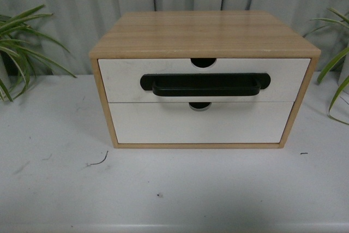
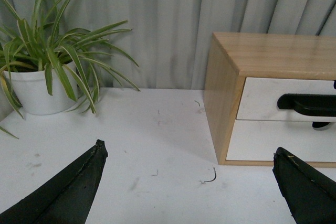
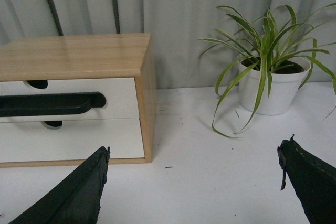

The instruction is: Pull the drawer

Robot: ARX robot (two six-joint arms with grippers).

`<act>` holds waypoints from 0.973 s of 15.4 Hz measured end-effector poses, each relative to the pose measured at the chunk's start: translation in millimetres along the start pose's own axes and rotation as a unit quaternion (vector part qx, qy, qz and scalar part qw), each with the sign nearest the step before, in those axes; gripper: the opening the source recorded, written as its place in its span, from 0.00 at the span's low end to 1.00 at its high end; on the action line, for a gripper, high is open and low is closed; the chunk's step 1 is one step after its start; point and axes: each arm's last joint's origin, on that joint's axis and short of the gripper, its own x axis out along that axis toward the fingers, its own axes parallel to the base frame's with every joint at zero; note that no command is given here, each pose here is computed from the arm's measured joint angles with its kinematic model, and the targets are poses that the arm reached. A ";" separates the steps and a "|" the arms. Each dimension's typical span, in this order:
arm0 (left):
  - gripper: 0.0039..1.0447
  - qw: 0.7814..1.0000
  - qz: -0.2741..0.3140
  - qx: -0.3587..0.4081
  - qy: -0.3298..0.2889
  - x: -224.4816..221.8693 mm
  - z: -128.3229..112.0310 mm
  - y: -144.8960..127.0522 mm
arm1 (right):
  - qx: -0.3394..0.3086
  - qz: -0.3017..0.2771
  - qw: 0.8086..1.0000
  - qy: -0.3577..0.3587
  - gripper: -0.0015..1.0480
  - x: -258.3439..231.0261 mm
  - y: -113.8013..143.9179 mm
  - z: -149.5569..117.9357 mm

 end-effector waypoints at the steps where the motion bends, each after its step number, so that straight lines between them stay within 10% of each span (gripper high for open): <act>1: 0.94 1.000 0.000 0.000 0.000 0.0 0.0 0.0 | 0.000 0.000 1.000 0.000 0.94 0.0 0.0 0.0; 15: 0.94 1.000 0.000 0.000 0.000 0.0 0.0 0.0 | 0.000 0.000 1.000 0.000 0.94 0.0 0.0 0.0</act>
